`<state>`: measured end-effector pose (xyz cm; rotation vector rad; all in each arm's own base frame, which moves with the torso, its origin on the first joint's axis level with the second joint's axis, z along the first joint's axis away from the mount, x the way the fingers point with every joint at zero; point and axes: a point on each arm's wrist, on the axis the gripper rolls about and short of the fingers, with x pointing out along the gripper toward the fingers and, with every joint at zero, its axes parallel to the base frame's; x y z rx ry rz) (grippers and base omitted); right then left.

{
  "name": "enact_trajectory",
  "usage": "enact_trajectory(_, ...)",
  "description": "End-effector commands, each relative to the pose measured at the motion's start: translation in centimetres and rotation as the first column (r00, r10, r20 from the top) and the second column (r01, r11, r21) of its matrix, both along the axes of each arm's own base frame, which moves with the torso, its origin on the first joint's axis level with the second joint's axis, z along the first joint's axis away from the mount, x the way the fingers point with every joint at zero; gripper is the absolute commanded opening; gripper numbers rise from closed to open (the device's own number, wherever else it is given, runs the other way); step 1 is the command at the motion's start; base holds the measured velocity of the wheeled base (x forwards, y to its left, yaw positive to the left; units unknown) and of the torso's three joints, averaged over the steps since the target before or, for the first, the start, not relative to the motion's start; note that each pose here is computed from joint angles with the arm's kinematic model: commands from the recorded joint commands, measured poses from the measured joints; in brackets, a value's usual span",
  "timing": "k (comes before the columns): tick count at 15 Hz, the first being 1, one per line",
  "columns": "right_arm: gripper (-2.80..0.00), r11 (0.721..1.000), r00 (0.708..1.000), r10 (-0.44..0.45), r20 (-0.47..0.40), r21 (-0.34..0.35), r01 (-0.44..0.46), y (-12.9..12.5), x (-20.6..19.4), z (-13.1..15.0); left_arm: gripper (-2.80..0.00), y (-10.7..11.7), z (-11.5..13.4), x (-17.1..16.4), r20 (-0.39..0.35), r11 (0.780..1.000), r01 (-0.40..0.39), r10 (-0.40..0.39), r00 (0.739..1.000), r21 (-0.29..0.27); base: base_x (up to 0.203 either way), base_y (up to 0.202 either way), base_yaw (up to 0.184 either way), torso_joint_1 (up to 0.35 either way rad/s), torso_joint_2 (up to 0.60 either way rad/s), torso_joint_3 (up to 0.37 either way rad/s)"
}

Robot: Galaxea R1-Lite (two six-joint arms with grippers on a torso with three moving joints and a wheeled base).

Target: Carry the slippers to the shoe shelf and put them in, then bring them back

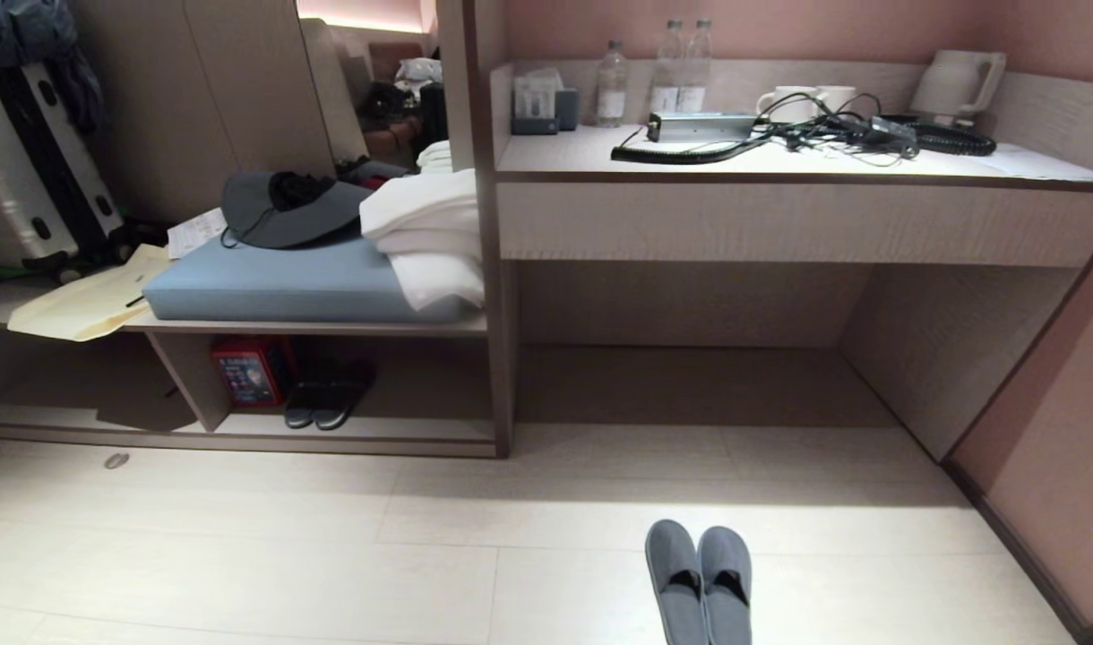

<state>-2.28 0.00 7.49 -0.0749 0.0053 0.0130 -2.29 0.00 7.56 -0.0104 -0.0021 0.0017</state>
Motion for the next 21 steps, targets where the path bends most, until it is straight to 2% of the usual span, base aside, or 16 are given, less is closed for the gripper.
enact_trajectory(1, -2.80, 1.000, 1.000, 0.001, -0.002, 0.000, -0.001, 0.00, 0.01, 0.00, -2.80, 0.00, 0.00, 0.01, -0.001, 1.000, -0.001, 0.001, 1.000, -0.001, 0.000, 0.000, 0.000, 0.001, 0.00, 0.205)
enact_trajectory(10, -2.80, 1.000, 1.000, -0.004, -0.002, 0.012, 0.004, -0.01, 0.01, 0.00, -2.80, 0.00, -0.03, 0.01, -0.002, 1.000, 0.000, 0.000, 1.000, -0.002, 0.001, 0.006, -0.001, 0.003, 0.00, 0.058)
enact_trajectory(21, -2.80, 1.000, 1.000, -0.005, -0.002, 0.013, 0.005, -0.01, 0.01, 0.00, -2.80, 0.00, -0.01, 0.01, -0.002, 1.000, 0.000, 0.000, 1.000, -0.002, 0.001, 0.186, -0.002, 0.002, 0.00, 0.002)
